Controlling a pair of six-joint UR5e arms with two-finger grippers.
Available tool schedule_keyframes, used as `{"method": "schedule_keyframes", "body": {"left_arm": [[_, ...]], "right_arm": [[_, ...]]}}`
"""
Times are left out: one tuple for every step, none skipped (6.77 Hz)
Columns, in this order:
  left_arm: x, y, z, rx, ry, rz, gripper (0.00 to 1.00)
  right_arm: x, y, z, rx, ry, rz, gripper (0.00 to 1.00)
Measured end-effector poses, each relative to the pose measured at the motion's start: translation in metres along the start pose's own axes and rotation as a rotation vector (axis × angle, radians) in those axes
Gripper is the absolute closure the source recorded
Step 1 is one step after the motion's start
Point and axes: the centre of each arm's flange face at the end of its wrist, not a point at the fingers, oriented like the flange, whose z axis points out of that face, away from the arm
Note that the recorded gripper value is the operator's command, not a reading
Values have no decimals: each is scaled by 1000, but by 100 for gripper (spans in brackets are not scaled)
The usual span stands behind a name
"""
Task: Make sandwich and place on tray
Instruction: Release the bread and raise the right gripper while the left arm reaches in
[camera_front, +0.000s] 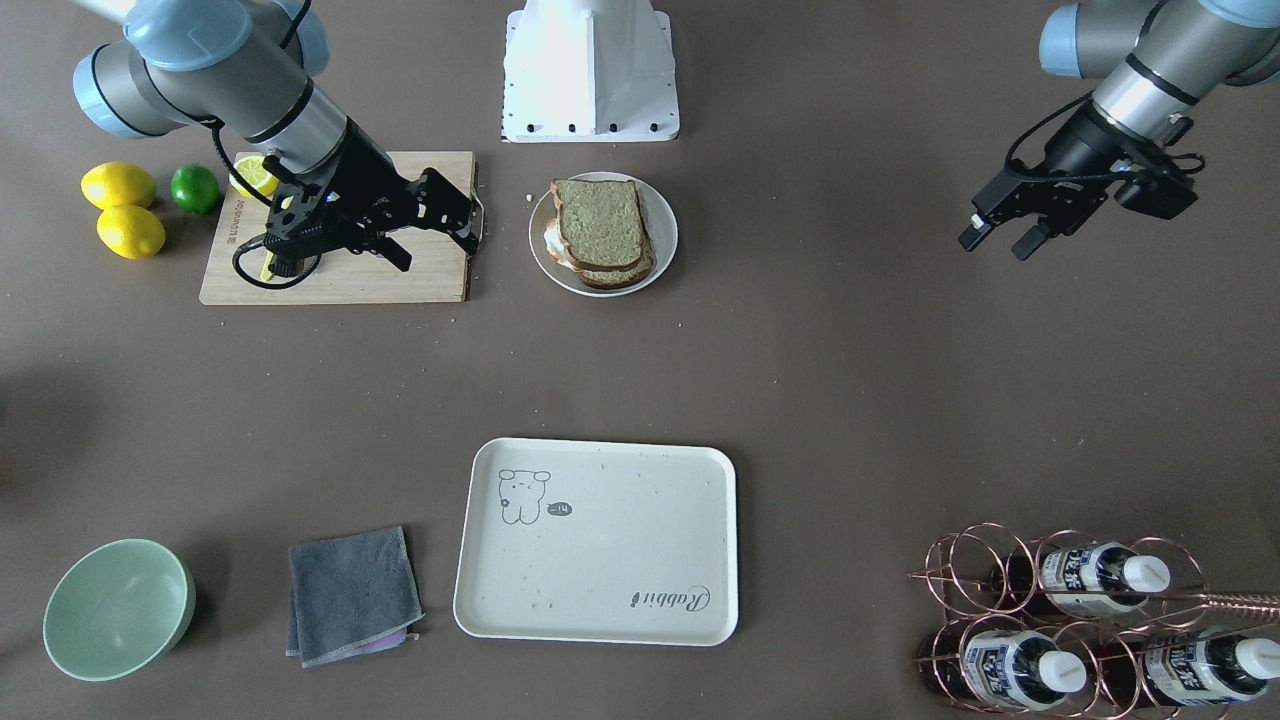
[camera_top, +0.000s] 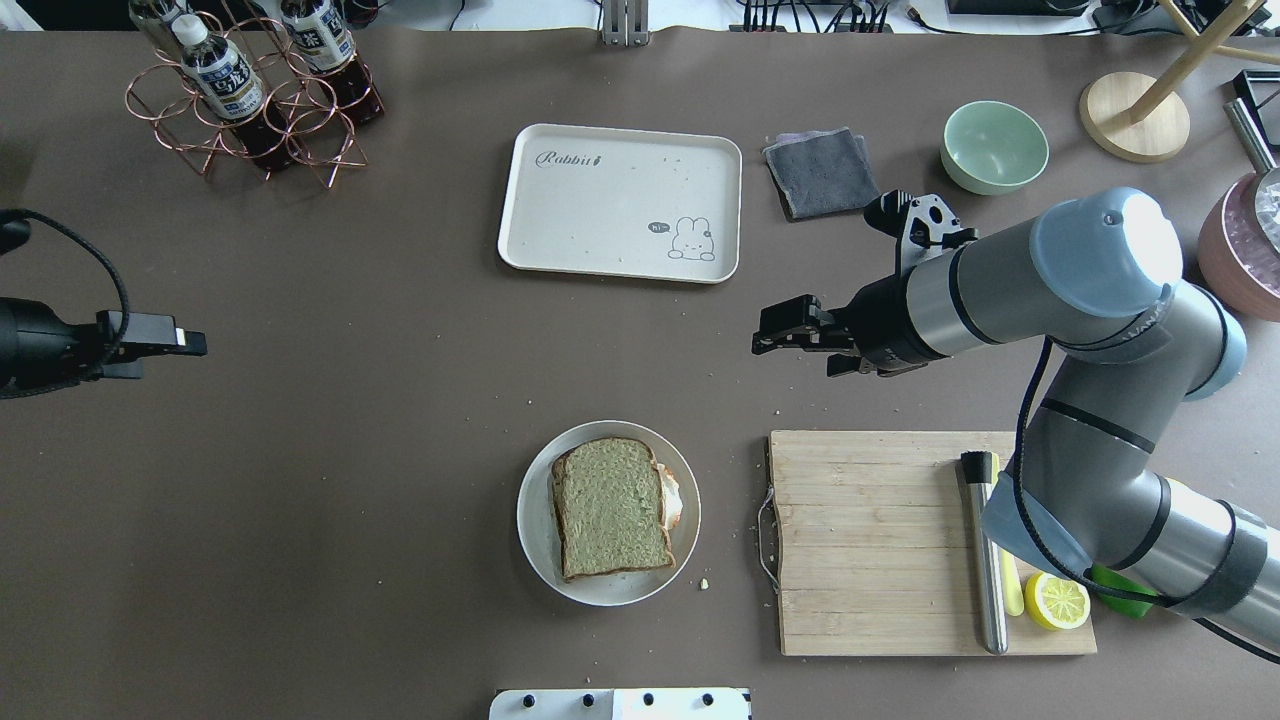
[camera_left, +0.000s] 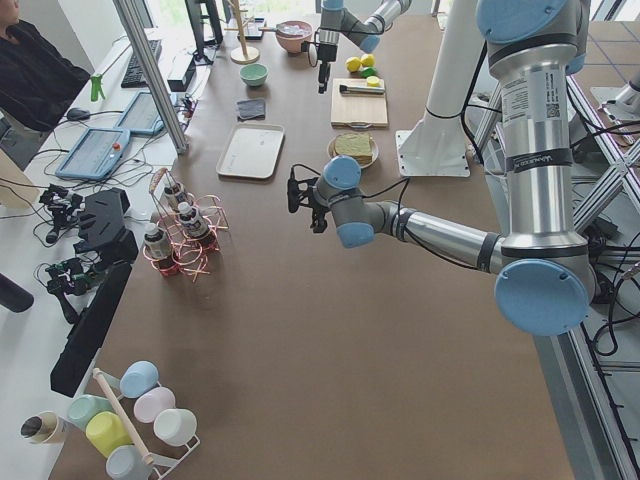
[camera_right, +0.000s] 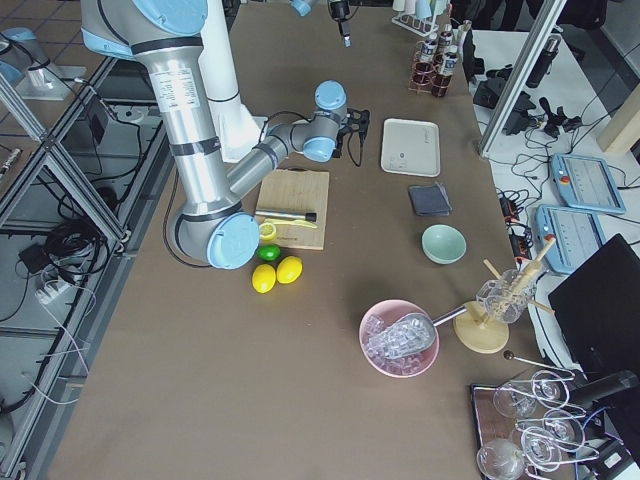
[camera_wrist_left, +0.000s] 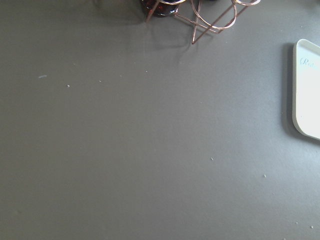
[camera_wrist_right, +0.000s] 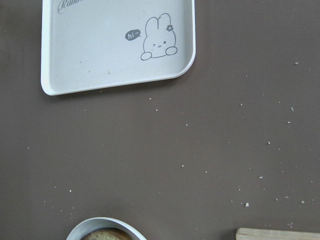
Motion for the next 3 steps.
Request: {"method": "schedule_keyframes", "body": {"left_arm": [[23, 28, 19, 10, 9, -9, 1], [48, 51, 31, 17, -7, -11, 1], [77, 68, 38, 21, -40, -4, 1]], "right_arm": [[7, -4, -3, 7, 9, 8, 0], [12, -6, -4, 12, 16, 13, 0], [16, -7, -4, 17, 21, 16, 0]]}}
